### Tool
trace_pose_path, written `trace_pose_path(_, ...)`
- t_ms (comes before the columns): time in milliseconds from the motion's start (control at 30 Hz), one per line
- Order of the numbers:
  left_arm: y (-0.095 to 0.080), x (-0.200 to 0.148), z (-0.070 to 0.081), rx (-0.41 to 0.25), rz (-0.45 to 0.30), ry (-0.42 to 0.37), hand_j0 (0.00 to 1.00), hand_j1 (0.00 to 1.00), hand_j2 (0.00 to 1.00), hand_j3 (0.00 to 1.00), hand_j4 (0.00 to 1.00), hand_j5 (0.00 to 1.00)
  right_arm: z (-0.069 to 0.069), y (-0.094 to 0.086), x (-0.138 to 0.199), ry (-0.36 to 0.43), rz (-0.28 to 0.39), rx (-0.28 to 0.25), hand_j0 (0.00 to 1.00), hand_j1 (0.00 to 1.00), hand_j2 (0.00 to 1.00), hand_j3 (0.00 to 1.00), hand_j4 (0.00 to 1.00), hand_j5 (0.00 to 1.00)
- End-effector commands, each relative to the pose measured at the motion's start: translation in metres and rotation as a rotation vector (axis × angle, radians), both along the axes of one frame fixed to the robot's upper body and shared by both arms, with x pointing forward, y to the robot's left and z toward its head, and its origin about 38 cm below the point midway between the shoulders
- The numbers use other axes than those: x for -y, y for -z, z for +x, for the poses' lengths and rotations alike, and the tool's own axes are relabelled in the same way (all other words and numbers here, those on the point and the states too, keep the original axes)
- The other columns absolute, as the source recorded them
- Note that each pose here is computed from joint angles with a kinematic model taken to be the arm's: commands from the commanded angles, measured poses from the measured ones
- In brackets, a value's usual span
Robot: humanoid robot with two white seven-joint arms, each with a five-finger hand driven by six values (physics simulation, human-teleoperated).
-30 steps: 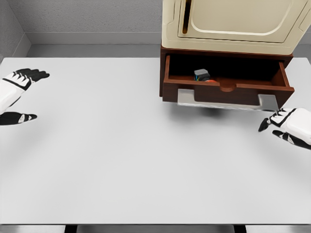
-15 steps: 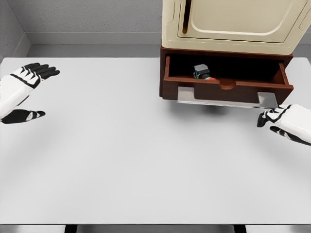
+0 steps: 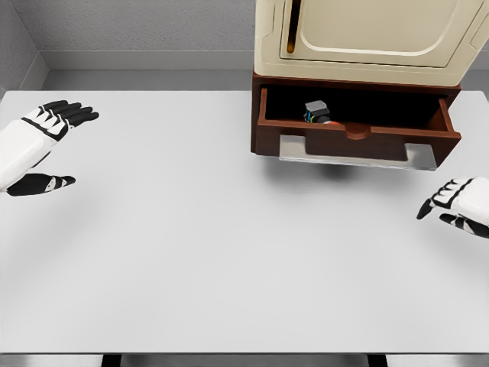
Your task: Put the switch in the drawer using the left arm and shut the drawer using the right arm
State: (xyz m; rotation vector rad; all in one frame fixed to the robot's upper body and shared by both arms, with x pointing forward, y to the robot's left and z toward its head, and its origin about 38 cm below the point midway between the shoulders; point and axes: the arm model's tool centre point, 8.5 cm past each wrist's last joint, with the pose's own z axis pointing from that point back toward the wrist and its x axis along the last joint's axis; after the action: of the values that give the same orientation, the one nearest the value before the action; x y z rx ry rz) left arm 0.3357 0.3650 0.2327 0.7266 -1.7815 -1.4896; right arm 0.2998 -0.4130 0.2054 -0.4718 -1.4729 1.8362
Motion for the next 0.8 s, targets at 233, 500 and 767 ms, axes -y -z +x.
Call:
trace_pose_path(233,0.001,0.001,0.000,-0.001,-0.013,-0.001,1.00,1.00,1.00,1.00,1.00,1.00,-0.003,0.001,-0.018,-0.037,0.029,0.001,0.54,0.54,0.54,0.54,0.54,0.54)
trace_pose_path(500,0.000,0.001,0.000,0.000,-0.014,0.001,1.00,1.00,1.00,1.00,1.00,1.00,0.004,0.000,-0.029,-0.027,0.118,0.055,0.55,0.55,0.55,0.55,0.55,0.55)
trace_pose_path(767,0.001,0.001,0.000,0.000,-0.016,0.001,1.00,1.00,1.00,1.00,1.00,1.00,0.020,-0.005,-0.053,-0.033,0.236,0.136,0.54,0.54,0.54,0.54,0.54,0.54)
